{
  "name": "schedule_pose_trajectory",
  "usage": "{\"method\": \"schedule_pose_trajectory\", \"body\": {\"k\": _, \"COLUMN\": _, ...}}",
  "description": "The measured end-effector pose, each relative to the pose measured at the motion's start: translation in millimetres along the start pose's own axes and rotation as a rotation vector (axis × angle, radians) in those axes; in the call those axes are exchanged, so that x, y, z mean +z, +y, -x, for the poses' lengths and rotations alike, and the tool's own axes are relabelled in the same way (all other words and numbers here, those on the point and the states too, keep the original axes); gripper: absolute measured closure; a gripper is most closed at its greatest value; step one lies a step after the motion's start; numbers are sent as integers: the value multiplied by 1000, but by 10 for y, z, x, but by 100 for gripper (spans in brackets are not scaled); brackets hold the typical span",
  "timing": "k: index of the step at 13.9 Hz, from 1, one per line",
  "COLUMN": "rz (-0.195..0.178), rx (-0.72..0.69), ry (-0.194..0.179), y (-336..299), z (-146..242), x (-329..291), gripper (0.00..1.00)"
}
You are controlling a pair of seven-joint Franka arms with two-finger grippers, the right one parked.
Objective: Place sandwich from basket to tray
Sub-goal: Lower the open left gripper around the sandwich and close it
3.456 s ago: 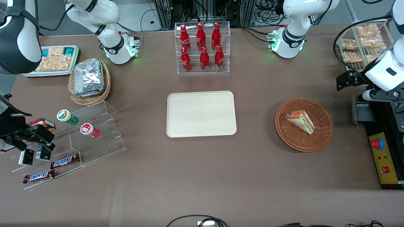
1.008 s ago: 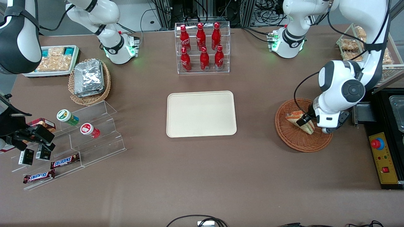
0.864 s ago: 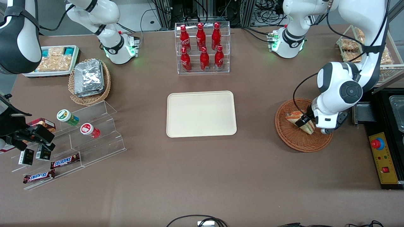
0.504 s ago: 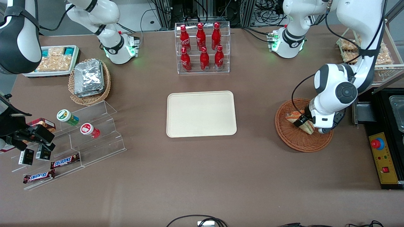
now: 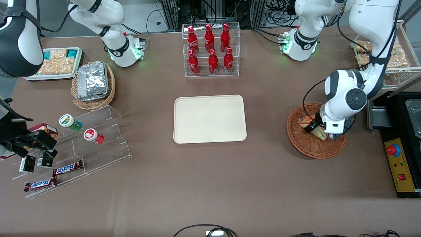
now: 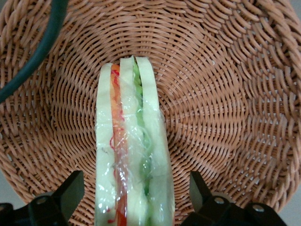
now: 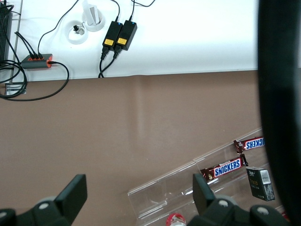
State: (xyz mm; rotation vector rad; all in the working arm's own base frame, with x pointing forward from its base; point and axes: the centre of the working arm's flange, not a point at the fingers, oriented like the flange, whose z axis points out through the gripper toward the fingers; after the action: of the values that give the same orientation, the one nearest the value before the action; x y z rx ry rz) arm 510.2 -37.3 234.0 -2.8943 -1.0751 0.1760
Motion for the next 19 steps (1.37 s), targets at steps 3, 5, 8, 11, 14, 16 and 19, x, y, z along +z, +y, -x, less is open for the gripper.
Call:
{"method": "schedule_pose_trajectory", "body": {"k": 3, "rz": -2, "rx": -9, "ry": -3, "y": -27, "z": -32, "x": 45, "gripper": 26}}
{"method": "schedule_pose_trajectory", "body": {"k": 5, "rz": -2, "rx": -15, "ry": -3, "y": -52, "z": -57, "x": 52, "gripper": 50}}
{"method": "schedule_pose_trajectory", "body": {"k": 8, "rz": 0, "rx": -23, "ry": -1, "y": -50, "z": -61, "x": 42, "gripper": 65}}
{"method": "schedule_pose_trajectory", "body": {"k": 11, "rz": -11, "rx": -28, "ry": -4, "y": -44, "z": -80, "x": -131, "gripper": 75}}
{"method": "schedule_pose_trajectory", "body": {"k": 14, "rz": -46, "rx": 10, "ry": -18, "y": 4, "z": -102, "x": -697, "gripper": 80}}
{"method": "schedule_pose_trajectory", "body": {"k": 16, "rz": -59, "rx": 63, "ry": -19, "y": 134, "z": -61, "x": -1189, "gripper": 80}}
{"method": "schedule_pose_trajectory", "body": {"k": 19, "rz": -56, "rx": 174, "ry": -2, "y": 548, "z": 259, "x": -1733, "gripper": 80}}
